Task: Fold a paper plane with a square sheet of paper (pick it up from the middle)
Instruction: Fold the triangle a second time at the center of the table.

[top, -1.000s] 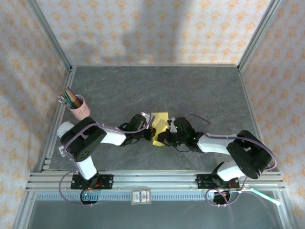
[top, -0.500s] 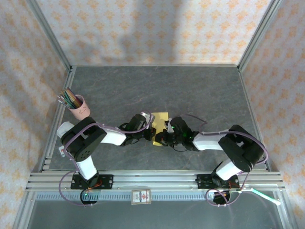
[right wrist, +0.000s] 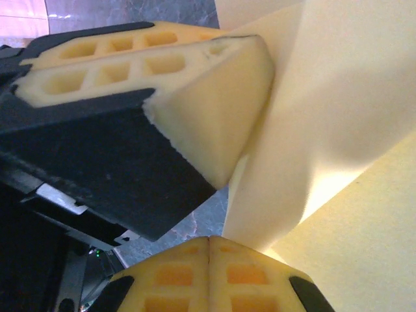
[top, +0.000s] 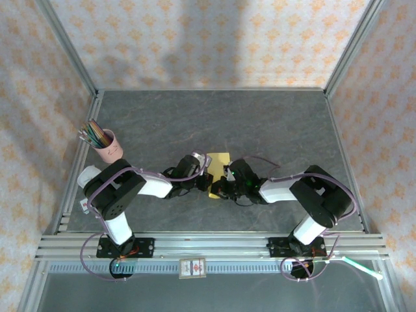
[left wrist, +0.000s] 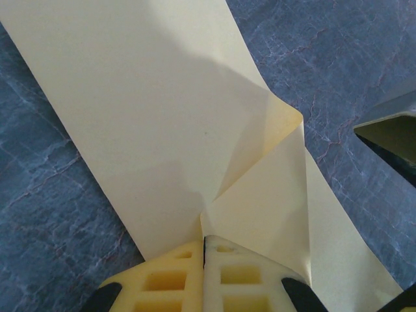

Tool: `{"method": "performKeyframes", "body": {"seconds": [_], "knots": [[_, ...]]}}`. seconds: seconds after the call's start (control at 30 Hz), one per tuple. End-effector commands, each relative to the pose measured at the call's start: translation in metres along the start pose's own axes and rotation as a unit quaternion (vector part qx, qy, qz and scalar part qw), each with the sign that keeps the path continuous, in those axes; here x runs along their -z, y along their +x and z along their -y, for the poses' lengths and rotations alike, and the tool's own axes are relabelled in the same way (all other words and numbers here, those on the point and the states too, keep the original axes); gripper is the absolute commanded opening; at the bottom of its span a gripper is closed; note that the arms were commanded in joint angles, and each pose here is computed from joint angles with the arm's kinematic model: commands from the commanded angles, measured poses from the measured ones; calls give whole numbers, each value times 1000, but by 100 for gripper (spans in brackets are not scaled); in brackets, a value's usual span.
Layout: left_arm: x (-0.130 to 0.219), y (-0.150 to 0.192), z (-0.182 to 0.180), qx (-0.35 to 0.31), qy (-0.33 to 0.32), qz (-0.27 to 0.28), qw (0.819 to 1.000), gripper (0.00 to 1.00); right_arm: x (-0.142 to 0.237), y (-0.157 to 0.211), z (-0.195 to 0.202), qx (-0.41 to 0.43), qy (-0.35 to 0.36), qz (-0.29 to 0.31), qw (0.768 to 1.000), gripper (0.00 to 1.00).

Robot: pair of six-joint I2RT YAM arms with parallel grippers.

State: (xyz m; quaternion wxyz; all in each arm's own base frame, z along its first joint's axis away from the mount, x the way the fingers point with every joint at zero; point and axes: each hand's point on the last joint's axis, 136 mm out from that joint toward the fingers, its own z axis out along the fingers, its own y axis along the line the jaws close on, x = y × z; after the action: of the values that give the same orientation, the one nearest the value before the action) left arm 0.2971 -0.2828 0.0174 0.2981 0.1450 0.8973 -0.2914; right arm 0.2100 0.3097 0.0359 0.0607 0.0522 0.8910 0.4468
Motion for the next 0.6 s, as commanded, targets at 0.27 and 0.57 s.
{"method": "performKeyframes", "body": {"seconds": [0.27, 0.57], "knots": [[-6, 48, -32, 8, -64, -78, 995, 0, -8, -1, 24, 5, 48, 6, 999, 1], [-7, 48, -34, 5, -69, -80, 994, 0, -2, -1, 18, 18, 53, 6, 998, 1]]}}
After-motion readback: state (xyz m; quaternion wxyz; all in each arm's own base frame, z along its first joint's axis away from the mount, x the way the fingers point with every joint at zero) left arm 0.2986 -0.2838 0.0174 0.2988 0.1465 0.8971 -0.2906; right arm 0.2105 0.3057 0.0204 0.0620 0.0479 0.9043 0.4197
